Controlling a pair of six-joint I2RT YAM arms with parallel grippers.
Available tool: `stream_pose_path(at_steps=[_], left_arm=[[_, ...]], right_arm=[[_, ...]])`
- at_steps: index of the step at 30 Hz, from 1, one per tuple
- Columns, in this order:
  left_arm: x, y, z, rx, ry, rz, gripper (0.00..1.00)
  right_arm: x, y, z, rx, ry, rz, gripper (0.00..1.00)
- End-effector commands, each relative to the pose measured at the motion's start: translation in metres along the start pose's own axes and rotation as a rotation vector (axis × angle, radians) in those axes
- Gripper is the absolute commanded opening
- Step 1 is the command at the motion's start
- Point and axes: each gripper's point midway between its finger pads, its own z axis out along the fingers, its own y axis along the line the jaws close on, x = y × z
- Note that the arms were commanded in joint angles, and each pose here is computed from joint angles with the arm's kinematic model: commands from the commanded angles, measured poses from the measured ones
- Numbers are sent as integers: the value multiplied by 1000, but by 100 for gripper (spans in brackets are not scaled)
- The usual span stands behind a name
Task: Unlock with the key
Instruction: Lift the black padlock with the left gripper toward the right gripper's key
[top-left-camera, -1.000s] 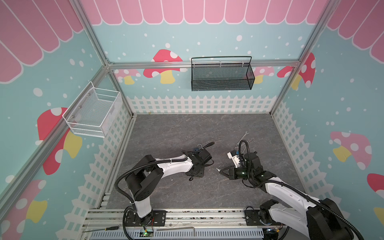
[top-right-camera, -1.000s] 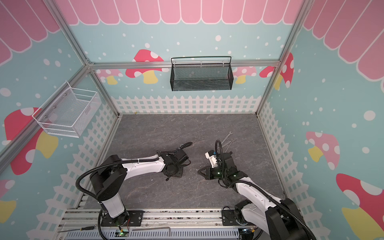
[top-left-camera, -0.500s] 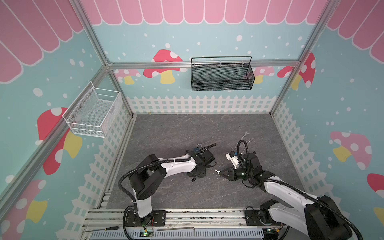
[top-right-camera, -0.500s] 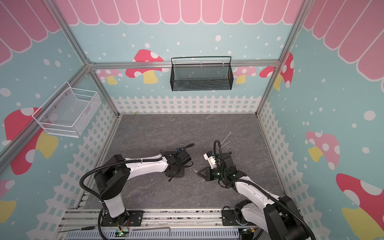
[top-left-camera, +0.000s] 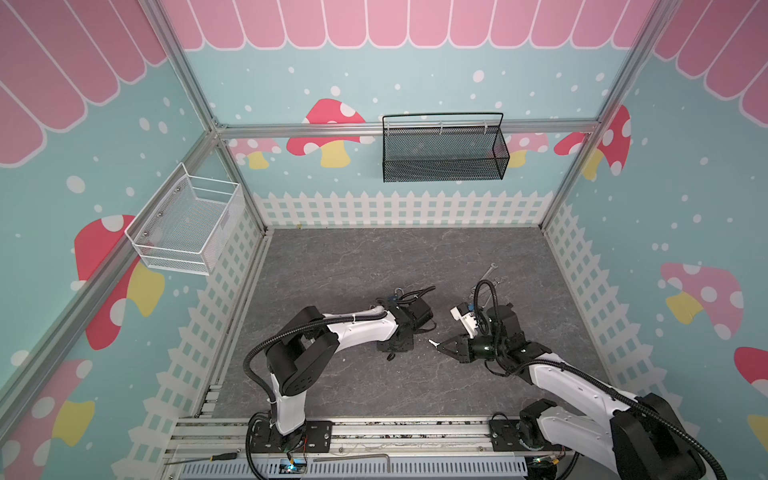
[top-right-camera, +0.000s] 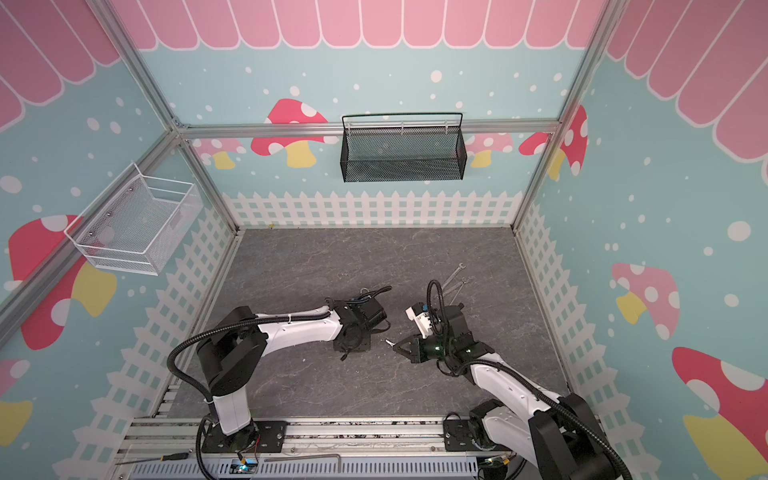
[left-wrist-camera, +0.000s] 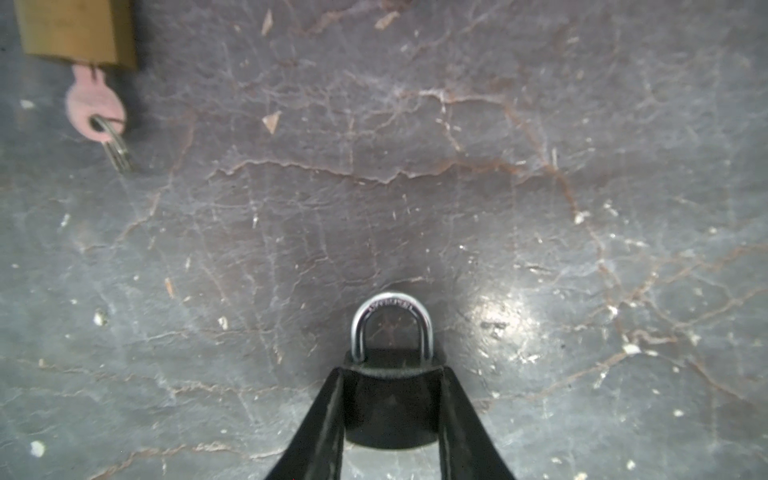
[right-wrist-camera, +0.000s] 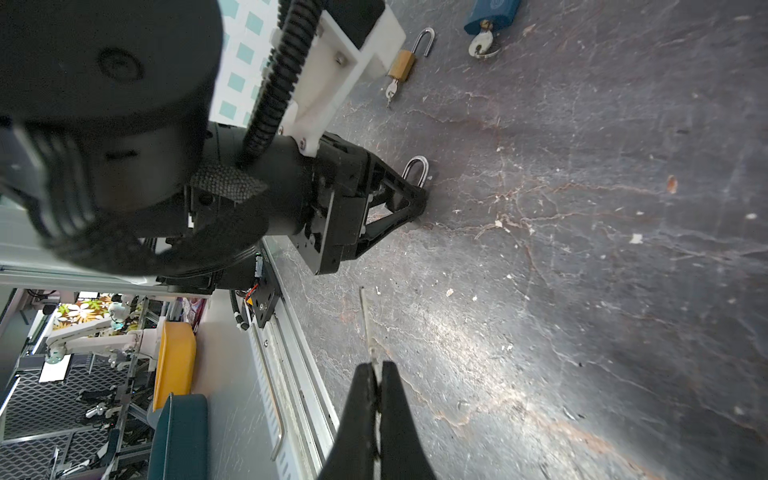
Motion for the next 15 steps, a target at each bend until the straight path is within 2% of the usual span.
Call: stream_pose_path(at_steps=[1, 4, 7, 9, 13, 15], left_arm=[[7, 16, 11, -96, 20, 9, 24], [2, 13, 5, -82, 9, -7, 14], [-9, 3, -8, -40, -19, -51, 12], [-17, -4, -19, -4, -43, -100, 11], [-29, -7, -47, 59, -104, -245, 0], [-36, -7, -60, 89, -135, -315, 0]], right_arm=[[0, 9, -2, -27, -2, -40, 0], [2, 9, -4, -26, 1, -38, 0], [2, 10, -6, -19, -3, -31, 0], [3, 6, -7, 8, 1, -13, 0], [5, 3, -10, 42, -1, 20, 0], [5, 1, -12, 59, -13, 30, 0]])
